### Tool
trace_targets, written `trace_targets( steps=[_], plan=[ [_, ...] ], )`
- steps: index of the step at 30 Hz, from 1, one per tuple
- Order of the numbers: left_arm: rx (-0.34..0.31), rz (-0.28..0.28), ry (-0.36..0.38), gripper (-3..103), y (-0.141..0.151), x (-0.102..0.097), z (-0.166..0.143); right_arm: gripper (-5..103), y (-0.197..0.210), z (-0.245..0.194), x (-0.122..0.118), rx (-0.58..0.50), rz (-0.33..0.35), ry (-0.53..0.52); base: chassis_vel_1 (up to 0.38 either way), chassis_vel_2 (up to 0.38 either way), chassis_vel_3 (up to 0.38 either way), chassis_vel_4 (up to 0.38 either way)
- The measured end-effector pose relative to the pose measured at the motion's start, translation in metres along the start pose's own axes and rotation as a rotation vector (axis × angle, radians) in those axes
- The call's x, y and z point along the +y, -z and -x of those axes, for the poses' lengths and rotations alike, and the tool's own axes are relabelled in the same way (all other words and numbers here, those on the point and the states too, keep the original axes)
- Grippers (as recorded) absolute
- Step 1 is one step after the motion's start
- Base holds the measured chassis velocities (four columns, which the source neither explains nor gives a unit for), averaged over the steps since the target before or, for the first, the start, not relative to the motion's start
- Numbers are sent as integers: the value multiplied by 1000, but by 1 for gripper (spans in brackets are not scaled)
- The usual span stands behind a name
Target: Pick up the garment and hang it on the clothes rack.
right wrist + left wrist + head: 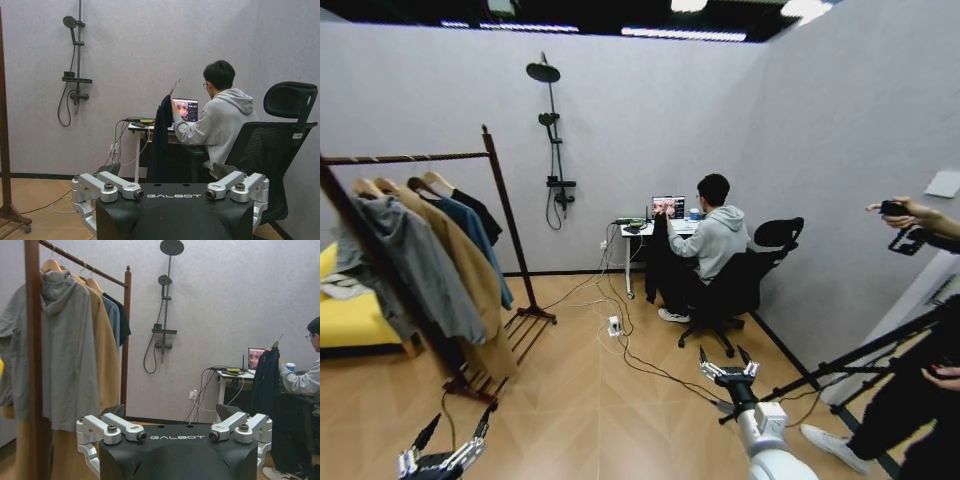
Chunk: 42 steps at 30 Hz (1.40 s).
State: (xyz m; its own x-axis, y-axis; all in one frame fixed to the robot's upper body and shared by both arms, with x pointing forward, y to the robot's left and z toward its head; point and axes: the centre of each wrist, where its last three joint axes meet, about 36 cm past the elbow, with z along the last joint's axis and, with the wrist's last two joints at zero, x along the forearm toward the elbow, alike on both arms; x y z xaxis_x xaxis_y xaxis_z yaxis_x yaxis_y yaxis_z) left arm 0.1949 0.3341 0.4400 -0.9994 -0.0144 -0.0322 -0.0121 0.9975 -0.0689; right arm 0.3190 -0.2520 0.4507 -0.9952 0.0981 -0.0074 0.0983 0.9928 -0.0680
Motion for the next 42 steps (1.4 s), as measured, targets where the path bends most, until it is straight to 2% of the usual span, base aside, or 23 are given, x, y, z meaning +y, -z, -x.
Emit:
trace_targets(
  steps=[18,42],
  plan=[
    [0,0,0,100,0,0,0,100,-4,5,1,-20,0,19,173,-172,-167,169],
    [0,0,0,100,0,0,0,100,-11,7,-3,-24,7,11,7,-10,-15,5]
  ],
)
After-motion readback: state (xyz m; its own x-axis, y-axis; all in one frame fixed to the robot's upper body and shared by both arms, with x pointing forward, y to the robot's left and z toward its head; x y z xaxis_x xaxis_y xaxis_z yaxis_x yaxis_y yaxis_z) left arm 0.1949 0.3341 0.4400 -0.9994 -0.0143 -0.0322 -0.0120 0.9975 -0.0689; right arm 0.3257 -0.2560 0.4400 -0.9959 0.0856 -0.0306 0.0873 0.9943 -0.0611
